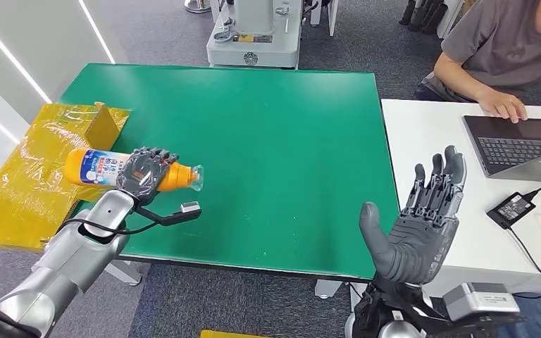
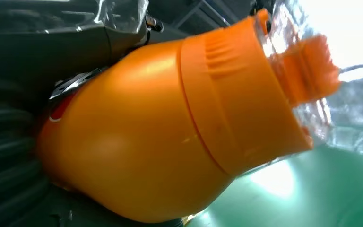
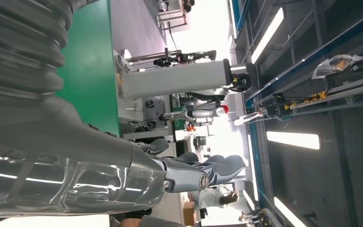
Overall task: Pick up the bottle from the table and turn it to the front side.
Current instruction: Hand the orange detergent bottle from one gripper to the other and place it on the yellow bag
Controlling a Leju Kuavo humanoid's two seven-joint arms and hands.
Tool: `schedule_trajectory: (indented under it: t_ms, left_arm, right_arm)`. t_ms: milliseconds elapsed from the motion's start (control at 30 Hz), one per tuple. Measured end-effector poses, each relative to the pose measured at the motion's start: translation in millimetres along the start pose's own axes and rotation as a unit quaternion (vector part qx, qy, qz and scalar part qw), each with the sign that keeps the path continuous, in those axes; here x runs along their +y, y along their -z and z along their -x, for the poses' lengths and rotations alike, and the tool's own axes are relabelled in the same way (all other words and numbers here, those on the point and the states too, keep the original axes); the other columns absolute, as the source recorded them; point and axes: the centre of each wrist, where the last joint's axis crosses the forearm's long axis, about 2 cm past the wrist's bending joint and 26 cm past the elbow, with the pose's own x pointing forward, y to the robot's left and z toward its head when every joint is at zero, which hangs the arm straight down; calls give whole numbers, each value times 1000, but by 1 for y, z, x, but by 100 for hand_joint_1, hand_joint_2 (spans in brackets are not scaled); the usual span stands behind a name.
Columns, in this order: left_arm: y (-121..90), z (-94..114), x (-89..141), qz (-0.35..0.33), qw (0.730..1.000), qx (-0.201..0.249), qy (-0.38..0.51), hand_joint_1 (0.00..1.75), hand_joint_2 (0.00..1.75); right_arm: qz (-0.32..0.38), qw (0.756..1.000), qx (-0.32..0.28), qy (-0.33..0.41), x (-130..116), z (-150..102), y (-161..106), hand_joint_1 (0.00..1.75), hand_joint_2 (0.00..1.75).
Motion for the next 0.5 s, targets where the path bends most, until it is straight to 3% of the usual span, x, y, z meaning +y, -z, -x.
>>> schedule_trajectory:
  t_ms: [500]
  left_arm:
    - [-24, 1, -36, 34, 999, 6, -11, 175, 175]
  right_arm:
    - [-9, 1000, -5, 4, -4, 1, 3, 0, 175]
